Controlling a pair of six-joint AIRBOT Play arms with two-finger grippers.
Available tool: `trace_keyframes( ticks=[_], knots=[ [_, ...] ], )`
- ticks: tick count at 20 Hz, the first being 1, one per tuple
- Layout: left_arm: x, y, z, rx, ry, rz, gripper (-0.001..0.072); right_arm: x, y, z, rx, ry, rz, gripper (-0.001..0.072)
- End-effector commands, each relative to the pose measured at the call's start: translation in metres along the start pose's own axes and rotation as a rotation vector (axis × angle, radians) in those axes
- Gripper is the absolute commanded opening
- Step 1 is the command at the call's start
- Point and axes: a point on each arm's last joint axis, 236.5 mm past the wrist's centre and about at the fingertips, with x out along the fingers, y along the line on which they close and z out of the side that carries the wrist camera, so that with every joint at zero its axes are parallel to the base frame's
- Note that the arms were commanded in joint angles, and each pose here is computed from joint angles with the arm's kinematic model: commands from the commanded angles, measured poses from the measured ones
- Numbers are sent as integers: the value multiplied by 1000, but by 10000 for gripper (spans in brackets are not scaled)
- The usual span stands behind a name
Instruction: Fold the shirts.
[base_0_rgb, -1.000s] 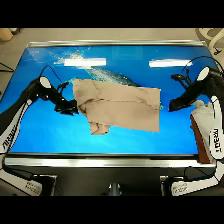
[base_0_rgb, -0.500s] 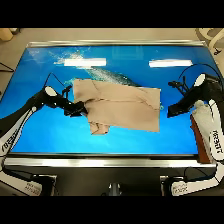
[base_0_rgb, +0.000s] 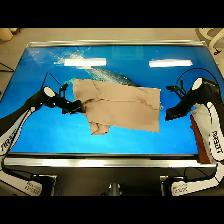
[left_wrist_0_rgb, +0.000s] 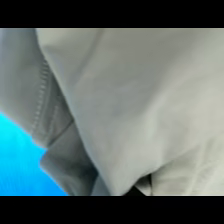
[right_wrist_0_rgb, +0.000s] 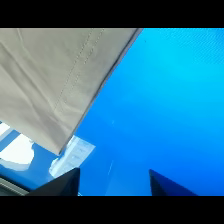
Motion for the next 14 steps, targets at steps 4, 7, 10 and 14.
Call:
trace_keyframes(
  ticks=[4, 7, 10, 14],
  knots=[
    [1, -10, -4, 51, 6, -10, 28, 35, 47, -6, 39, -14, 217, 556],
    [-5, -13, -5, 65, 4, -13, 28, 56, 62, -12, 81, -18, 285, 562],
    [-12, -18, -3, 101, -13, -18, 28, 69, 64, -6, 131, -59, 299, 560],
    [-23, -25, 0, 130, -38, -24, 28, 70, 66, 4, 175, -101, 311, 432]
  ],
)
